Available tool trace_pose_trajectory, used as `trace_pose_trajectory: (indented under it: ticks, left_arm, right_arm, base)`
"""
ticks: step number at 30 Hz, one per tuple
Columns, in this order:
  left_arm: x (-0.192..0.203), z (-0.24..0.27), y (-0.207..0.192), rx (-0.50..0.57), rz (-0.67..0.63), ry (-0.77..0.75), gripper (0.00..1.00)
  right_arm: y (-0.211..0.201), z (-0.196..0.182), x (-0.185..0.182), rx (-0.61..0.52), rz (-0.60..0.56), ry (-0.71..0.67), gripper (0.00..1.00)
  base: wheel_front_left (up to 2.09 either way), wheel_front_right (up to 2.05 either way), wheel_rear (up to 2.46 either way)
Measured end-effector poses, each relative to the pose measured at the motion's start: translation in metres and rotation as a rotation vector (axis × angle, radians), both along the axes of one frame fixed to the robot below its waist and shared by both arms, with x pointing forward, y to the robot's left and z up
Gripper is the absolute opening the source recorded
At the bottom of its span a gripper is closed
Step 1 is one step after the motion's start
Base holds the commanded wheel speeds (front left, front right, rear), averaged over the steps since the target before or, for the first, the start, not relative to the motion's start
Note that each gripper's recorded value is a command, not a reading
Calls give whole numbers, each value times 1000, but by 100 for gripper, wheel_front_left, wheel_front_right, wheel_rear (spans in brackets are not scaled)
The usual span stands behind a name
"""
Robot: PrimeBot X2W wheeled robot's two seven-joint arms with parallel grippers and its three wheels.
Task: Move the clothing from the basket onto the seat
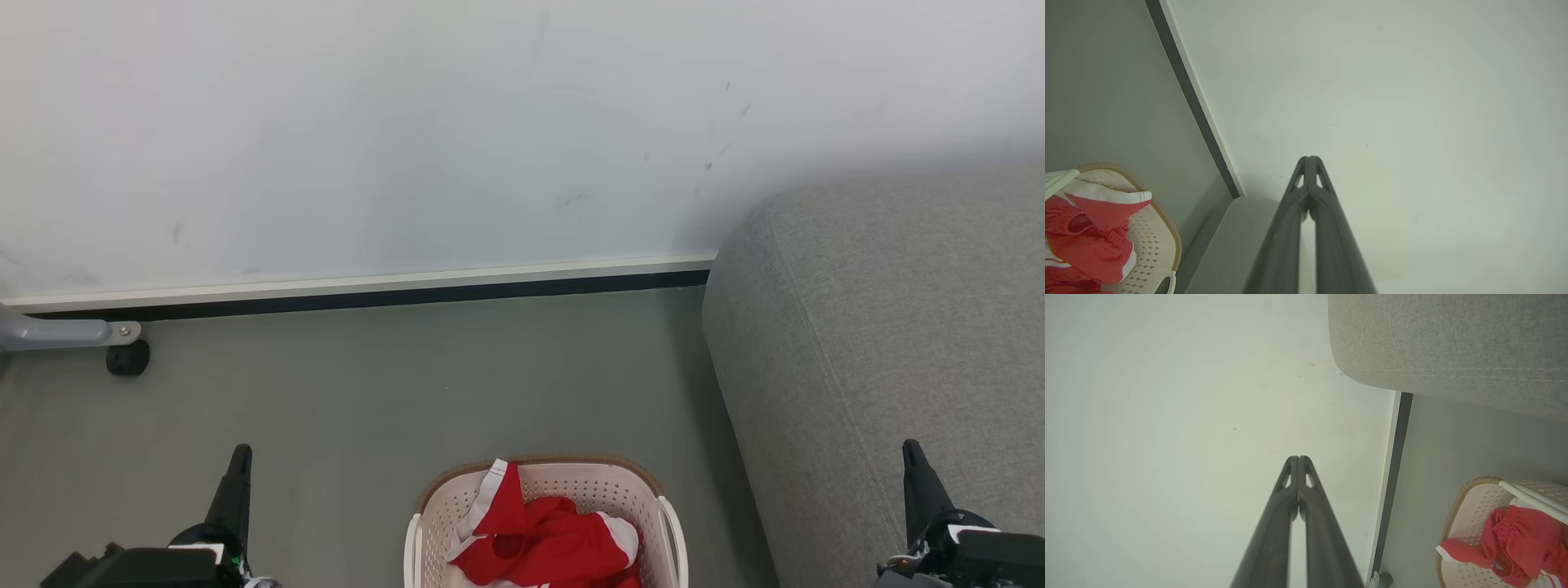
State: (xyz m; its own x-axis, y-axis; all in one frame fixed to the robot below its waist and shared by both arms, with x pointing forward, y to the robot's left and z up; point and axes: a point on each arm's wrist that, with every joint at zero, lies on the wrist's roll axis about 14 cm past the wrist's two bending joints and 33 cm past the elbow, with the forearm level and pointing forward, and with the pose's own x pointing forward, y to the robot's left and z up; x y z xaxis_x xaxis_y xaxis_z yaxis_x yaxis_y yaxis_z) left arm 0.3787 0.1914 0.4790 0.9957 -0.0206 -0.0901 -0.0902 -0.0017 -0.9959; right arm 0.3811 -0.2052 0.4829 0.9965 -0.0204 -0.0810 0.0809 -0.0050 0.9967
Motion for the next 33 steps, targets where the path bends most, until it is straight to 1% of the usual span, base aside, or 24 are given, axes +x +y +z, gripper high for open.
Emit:
trace_pose_trajectory:
  ticks: [33]
  left_arm:
    - [0, 0, 0, 0, 0, 0, 0]
  right_arm:
    - [0, 0, 0, 0, 0, 0, 0]
  base:
    - [0, 0, 0]
